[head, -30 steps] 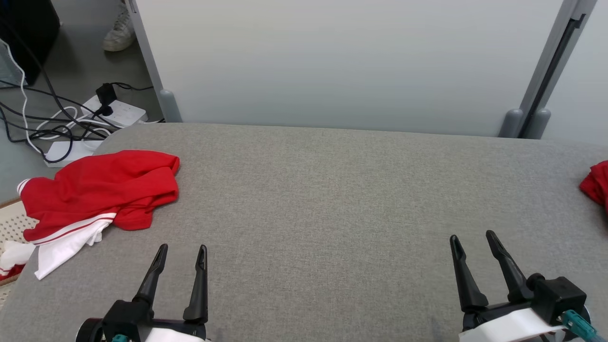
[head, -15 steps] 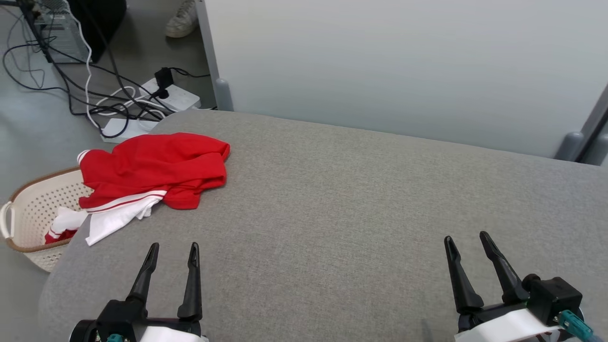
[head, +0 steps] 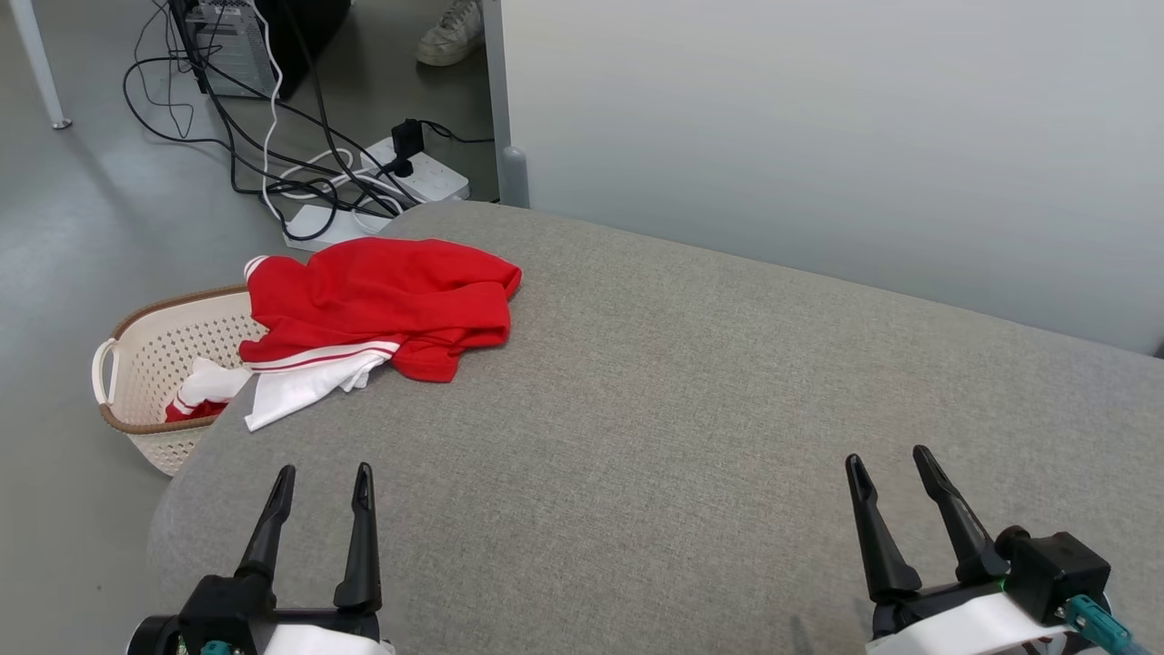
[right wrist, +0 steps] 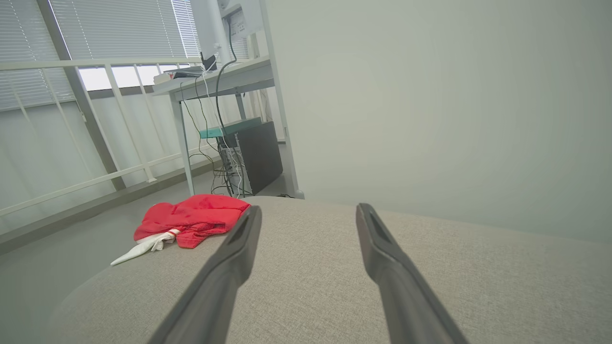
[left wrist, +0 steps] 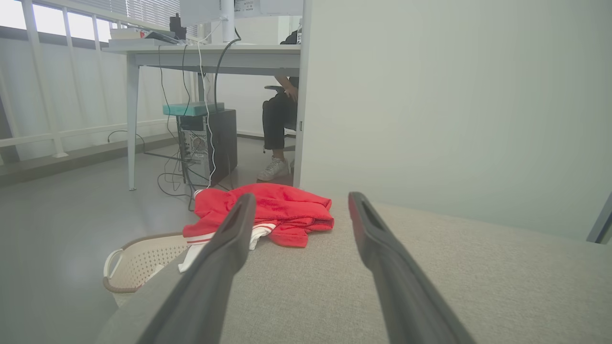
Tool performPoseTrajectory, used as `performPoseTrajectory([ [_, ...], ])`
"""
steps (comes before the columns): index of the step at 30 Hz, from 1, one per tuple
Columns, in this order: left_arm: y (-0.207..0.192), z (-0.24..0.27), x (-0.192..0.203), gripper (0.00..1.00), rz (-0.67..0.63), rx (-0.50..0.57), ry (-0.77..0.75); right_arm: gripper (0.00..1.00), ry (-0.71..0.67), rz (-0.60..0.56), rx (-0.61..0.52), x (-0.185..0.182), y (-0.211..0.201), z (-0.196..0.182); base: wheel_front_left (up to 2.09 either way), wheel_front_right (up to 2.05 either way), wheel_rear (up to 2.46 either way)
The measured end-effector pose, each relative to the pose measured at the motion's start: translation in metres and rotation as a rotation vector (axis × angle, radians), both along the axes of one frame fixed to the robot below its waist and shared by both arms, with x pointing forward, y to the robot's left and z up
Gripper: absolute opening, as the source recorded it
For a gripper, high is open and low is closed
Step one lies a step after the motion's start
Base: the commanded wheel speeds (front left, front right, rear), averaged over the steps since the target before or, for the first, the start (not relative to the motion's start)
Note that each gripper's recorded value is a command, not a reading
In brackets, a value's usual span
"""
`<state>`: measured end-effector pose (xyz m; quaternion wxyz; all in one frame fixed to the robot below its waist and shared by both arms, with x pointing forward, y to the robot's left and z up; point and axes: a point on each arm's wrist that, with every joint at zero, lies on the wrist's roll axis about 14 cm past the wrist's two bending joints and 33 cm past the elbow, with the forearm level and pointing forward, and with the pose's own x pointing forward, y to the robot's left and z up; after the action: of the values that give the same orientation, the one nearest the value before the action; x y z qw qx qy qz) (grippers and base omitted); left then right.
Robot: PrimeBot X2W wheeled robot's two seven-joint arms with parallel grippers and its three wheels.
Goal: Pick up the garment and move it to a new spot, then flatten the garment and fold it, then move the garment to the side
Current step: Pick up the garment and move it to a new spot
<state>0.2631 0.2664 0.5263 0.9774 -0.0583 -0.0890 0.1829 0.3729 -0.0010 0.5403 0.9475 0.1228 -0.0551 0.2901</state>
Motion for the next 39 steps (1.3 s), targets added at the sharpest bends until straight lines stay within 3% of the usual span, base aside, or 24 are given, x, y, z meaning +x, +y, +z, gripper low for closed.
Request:
performPoseTrajectory([
  [25,0.006,-0.020,0.001,1.00,0.054,-0.026,0.071,1.00,0.045,0.000,-0.011,0.003,-0.003,-0.016,0.00,0.00,0.00],
  [39,0.033,-0.005,0.061,1.00,0.119,-0.030,0.056,1.00,0.097,0.007,-0.063,0.035,-0.014,-0.048,0.00,0.00,0.00],
])
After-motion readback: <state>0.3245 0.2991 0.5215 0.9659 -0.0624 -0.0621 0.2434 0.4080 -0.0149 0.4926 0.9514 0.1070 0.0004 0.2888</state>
